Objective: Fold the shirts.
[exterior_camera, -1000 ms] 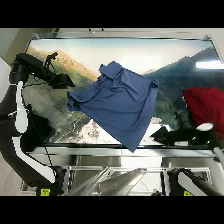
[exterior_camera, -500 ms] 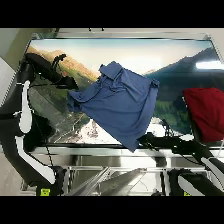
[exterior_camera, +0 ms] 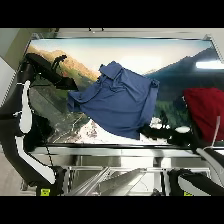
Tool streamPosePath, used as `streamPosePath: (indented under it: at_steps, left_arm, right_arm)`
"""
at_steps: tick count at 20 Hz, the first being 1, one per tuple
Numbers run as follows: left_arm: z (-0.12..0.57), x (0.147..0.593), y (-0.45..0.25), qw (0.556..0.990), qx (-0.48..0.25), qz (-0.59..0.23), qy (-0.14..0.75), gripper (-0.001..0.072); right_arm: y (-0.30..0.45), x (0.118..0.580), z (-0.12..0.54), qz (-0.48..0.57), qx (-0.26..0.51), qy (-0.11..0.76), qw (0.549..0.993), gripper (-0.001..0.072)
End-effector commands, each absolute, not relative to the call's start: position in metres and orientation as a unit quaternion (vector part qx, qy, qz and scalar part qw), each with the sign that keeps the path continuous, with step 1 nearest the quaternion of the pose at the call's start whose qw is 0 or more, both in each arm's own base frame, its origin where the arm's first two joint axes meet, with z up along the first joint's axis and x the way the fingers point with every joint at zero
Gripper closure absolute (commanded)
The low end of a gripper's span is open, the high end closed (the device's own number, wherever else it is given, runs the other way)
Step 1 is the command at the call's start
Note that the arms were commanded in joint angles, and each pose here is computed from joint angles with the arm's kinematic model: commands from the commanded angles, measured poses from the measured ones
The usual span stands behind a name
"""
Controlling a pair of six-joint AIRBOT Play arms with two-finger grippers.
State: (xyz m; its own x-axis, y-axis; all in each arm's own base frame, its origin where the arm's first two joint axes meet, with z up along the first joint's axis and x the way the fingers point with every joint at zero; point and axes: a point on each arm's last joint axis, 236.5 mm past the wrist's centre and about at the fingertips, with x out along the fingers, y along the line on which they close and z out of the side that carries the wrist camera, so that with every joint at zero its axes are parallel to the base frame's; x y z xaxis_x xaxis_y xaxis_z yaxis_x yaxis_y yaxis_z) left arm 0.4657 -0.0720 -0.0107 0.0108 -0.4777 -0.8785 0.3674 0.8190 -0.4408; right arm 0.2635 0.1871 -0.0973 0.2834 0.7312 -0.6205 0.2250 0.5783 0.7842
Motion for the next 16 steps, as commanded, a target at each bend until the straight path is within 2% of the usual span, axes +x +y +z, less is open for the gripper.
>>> streamPosePath:
  at_steps: [1,5,9,16]
  left_arm:
    - [-0.006,0.465,-0.078,0.708,-0.060,-0.302,0.636,0.0006]
    - [-0.003,0.462,-0.100,0.702,-0.060,-0.319,0.634,0.0006]
    - [-0.003,0.448,-0.139,0.682,-0.044,-0.341,0.646,0.0006]
    - [-0.006,0.404,-0.213,0.629,0.016,-0.391,0.671,0.0006]
  right_arm:
    - [0.119,0.302,-0.071,0.168,0.337,0.589,0.715,0.0693]
    - [0.034,0.369,-0.015,0.119,0.266,0.542,0.788,0.0693]
    - [-0.003,0.372,-0.031,0.080,0.220,0.587,0.775,0.0693]
    - [-0.005,0.365,-0.069,0.077,0.223,0.626,0.744,0.0693]
